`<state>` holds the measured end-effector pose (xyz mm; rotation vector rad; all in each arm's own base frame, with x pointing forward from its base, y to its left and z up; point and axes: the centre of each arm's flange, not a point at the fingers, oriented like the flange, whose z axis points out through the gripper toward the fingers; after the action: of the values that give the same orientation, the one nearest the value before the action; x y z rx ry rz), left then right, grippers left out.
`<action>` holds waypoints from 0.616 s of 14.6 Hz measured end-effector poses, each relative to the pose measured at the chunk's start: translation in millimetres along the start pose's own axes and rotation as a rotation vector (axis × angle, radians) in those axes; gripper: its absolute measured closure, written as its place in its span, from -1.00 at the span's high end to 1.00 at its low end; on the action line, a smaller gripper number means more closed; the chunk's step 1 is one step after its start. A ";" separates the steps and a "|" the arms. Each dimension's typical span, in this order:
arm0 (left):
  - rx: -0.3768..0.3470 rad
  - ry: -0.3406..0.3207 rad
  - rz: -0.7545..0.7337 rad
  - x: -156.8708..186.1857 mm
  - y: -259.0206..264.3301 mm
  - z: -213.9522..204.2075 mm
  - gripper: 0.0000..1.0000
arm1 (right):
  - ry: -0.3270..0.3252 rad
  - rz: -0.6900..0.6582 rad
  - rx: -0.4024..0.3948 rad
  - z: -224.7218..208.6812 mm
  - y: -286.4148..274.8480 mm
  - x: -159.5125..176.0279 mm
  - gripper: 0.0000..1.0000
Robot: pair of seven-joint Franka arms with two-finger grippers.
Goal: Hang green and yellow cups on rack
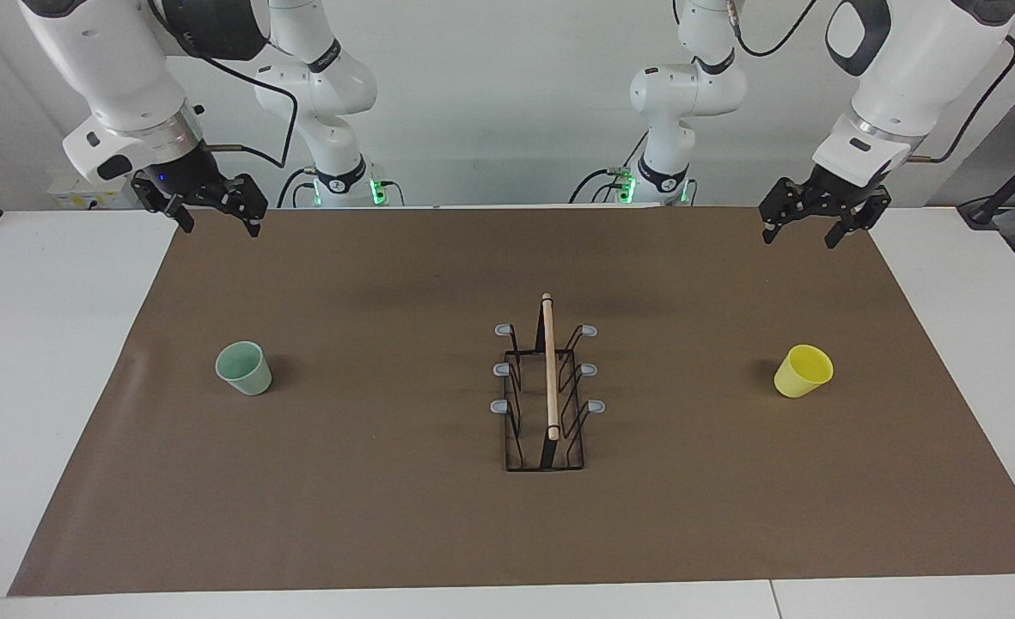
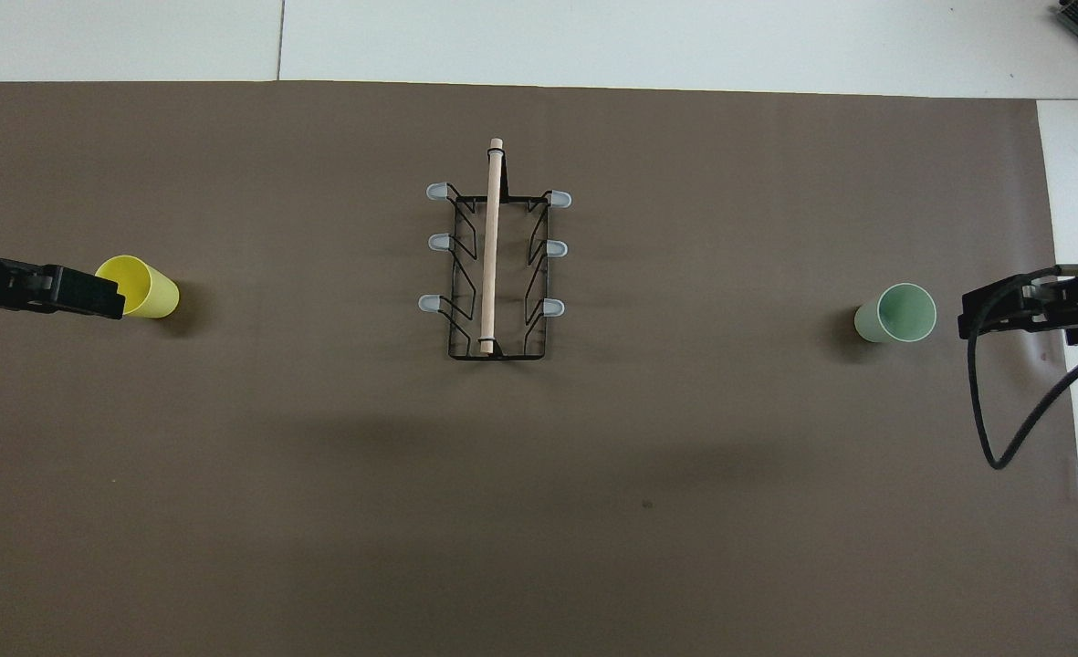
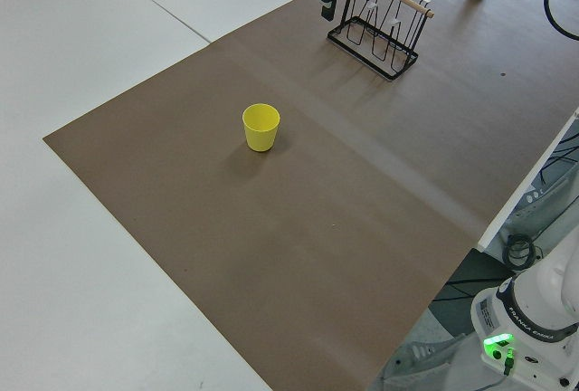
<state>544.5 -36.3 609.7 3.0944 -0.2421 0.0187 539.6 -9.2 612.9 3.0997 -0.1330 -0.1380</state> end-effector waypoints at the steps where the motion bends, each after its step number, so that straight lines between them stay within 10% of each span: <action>1: 0.000 0.000 0.000 -0.1 0.0 -0.1 1.00 | 0.000 -0.001 0.000 0.1 -0.3 0.0 1.00; 9: 0.001 -0.009 -0.020 -6.4 -10.5 -4.8 1.00 | -0.002 0.000 0.001 0.7 -0.3 -0.2 1.00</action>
<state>539.8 -24.8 614.1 3.0981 -0.2120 0.0051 539.4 -8.9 612.2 3.1006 -0.1325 -0.1413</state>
